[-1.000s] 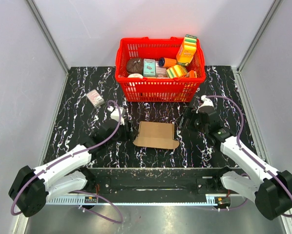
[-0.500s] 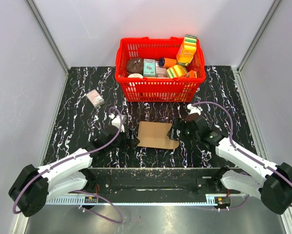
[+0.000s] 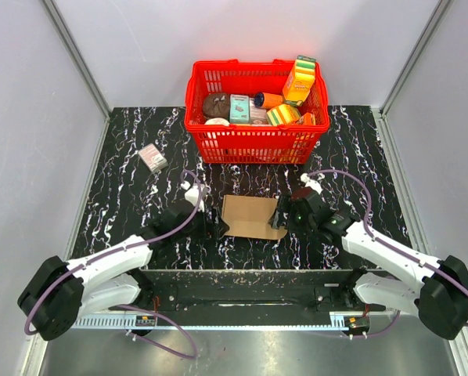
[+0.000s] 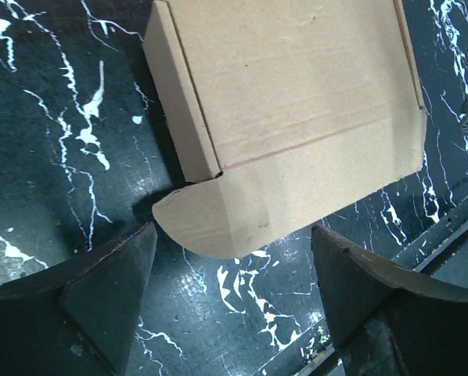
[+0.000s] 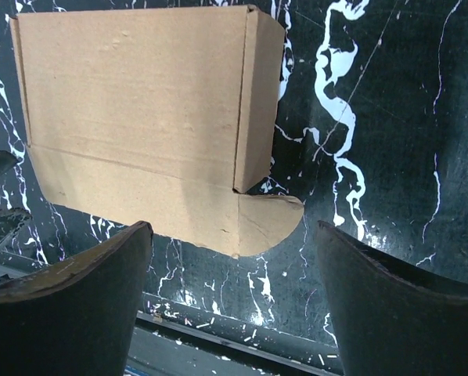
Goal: Fold the paper box
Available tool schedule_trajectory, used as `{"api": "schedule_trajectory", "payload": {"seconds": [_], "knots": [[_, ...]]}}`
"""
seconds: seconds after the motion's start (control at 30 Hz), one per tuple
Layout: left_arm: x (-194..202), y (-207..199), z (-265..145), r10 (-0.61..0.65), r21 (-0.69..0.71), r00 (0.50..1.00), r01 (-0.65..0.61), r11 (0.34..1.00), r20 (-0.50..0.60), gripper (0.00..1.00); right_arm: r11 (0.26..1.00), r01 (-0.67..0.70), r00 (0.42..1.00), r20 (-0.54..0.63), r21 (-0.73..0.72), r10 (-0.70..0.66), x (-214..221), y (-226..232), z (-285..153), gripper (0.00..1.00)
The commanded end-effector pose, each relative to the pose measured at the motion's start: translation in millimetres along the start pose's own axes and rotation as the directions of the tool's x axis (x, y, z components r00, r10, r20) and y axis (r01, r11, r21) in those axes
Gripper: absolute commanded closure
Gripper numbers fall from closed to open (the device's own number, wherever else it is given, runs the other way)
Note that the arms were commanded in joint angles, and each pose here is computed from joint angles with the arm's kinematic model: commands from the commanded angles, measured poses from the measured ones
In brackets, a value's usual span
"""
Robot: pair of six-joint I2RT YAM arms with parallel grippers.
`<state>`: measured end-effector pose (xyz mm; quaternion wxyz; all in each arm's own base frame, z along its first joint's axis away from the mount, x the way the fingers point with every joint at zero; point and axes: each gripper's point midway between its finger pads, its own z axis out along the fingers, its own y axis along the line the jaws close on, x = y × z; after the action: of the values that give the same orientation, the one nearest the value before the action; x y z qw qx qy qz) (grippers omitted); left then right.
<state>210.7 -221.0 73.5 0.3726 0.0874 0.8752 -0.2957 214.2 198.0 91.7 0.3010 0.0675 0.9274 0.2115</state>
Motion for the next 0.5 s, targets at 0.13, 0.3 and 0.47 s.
{"api": "schedule_trajectory", "payload": {"seconds": [0.13, 0.3, 0.47], "knots": [[-11, -30, 7, 0.033, 0.114, 0.999, -0.035, 0.993, 0.022, 0.18, 0.999, -0.020, 1.000, -0.016, -0.043, 0.020, 7, 9, 5, 0.18], [-7, -29, 14, 0.042, 0.094, 0.999, -0.042, 0.995, 0.002, 0.19, 0.999, -0.021, 0.999, -0.034, -0.046, 0.020, 12, 9, 10, 0.20], [-10, -35, 16, 0.048, 0.112, 0.999, -0.047, 0.993, 0.000, 0.19, 0.997, -0.023, 0.999, -0.039, -0.067, 0.021, 14, 13, 13, 0.25]]}}
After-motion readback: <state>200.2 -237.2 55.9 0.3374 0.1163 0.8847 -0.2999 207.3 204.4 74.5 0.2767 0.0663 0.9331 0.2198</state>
